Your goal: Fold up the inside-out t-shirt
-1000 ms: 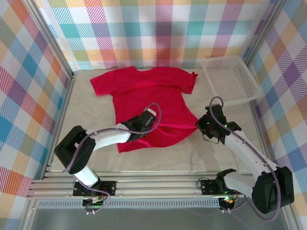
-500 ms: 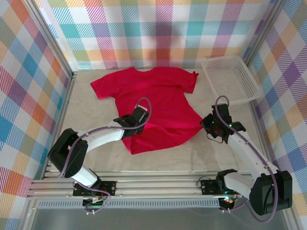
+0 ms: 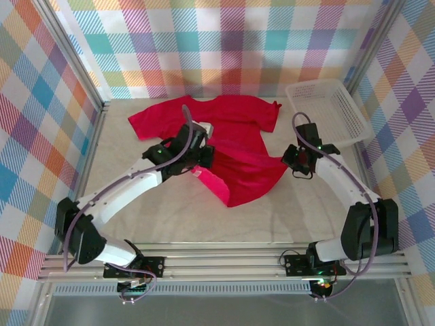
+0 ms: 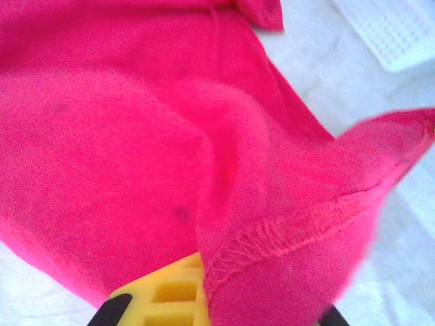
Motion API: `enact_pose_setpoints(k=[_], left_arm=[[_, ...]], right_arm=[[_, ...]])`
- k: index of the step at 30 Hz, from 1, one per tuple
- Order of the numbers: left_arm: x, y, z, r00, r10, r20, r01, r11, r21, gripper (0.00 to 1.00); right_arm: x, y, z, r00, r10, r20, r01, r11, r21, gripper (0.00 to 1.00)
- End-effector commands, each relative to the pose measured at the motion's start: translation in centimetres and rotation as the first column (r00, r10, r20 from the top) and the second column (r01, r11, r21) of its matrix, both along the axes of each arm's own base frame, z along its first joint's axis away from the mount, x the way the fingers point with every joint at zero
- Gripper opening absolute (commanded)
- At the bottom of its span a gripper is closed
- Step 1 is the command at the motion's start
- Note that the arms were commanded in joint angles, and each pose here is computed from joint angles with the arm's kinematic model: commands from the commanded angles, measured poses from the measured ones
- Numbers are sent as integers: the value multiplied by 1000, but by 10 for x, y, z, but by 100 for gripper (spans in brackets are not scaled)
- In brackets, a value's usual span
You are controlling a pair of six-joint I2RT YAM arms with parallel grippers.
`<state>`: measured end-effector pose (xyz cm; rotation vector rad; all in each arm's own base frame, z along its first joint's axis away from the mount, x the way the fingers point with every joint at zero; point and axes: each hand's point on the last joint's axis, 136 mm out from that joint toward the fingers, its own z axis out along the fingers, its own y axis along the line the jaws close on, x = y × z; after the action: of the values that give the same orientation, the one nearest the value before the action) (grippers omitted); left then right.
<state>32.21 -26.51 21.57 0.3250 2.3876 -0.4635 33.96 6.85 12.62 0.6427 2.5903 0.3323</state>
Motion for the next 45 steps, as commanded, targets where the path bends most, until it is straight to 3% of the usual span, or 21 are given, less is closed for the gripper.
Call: enact_pose_setpoints(k=[1,4,5,10,13,16,21,28,35,45], left_arm=[[-21,-14,-47,980,-18,-200,13,999,-29,0],[-22,-20,-56,972,-28,-234,20,999,-38,0],[-21,-23,-57,970,-29,-243,19,999,-46,0],[-17,-32,-55,964,-34,-262,15,997,-72,0],[-14,-32,-50,967,-26,-254,10,998,-65,0],[-12,-32,-44,969,-24,-246,9,998,-60,0],[-9,-32,-33,972,-24,-234,11,998,-60,0],[-2,-30,-30,973,-14,-231,3,999,-48,0],[2,-28,-28,974,-14,-225,7,999,-31,0],[5,-23,-25,977,0,-213,-6,1000,-25,0]], right_arm=[[-14,3,-3,997,73,-39,-73,997,-1,3],[-24,11,0,994,94,-48,-92,995,39,18],[-28,14,5,994,105,-42,-103,993,51,27],[-52,61,38,964,243,107,-256,957,138,38],[-70,108,39,922,320,217,-368,899,236,34],[-78,143,20,900,336,278,-412,866,285,19],[-79,195,0,836,431,339,-521,817,247,0],[-99,237,-21,764,554,331,-625,763,164,0],[-126,231,-54,719,664,206,-693,707,137,0],[-128,247,-75,666,734,133,-746,650,144,0]])
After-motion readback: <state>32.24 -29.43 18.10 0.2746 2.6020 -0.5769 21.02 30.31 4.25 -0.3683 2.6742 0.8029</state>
